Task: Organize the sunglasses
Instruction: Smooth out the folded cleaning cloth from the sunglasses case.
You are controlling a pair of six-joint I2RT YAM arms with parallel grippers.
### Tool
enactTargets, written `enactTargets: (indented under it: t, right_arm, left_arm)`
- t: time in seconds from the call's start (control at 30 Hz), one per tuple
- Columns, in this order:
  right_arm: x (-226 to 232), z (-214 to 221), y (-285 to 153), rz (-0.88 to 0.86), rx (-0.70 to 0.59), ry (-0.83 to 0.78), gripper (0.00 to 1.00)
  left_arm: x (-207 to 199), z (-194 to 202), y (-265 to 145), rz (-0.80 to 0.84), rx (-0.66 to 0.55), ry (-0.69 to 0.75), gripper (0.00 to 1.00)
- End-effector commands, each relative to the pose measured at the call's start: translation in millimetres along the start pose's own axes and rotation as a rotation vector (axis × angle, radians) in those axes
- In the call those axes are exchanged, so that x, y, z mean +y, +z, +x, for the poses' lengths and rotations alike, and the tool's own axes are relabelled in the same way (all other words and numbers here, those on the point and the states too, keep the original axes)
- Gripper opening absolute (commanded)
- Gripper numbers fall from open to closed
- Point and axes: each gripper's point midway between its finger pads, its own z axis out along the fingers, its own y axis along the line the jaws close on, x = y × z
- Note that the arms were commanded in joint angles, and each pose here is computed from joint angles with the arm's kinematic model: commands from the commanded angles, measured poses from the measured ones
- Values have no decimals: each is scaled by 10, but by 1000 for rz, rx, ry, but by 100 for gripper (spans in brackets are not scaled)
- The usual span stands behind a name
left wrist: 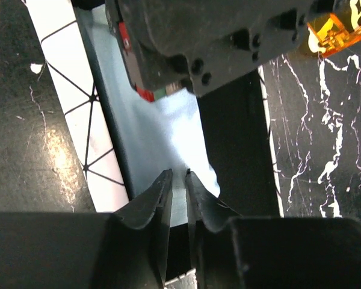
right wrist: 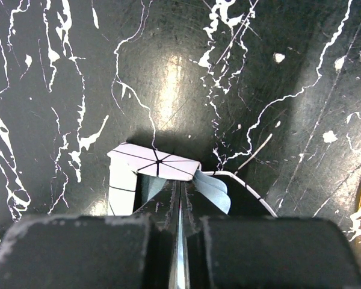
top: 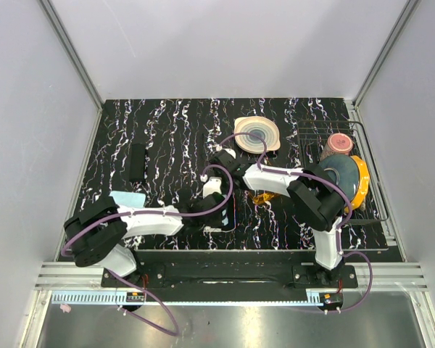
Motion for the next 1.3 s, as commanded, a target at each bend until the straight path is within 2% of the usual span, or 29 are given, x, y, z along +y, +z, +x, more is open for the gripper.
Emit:
enactTargets:
  t: [0.0,0.03,0.13,0.23,0.5,0.67,0.97,1.07,1.27]
  right_arm:
    - [31,-206,-18,-2,-60,-30,6]
    - [70,-234,-57,-16,-64,-31,7]
    - [132,-294,-129,-34,-71,-30,11]
    - [183,-349,-208,-47,-78,-26,13]
    - [232,-399,-427,-63,-76,-5,25]
    - [232,-350,-627,-93,-80,39,26]
    - [326,-168,-447,-146,14,86,4]
    - [309,-102,-323,-129,38,90,0]
    - [254,-67,-67,-90,53,68,0]
  left_arm:
    - [2,-88,-167,-8,-30,28,22]
    - [31,-142,-210,-20,-51,28,31]
    - [5,-363,-390,-9,-117,18,47]
    - [-59,-572,-571,22,-176,5,53]
    - [29,-822,-897,23,-256,-60,55]
    - [266,-795,-877,9,-236,-144,56]
    - [479,-722,-707,26,-154,-228,56]
    - [498,-724,-689,29,-143,-230,56]
    - [537,-706,-669,26,-131,-236,56]
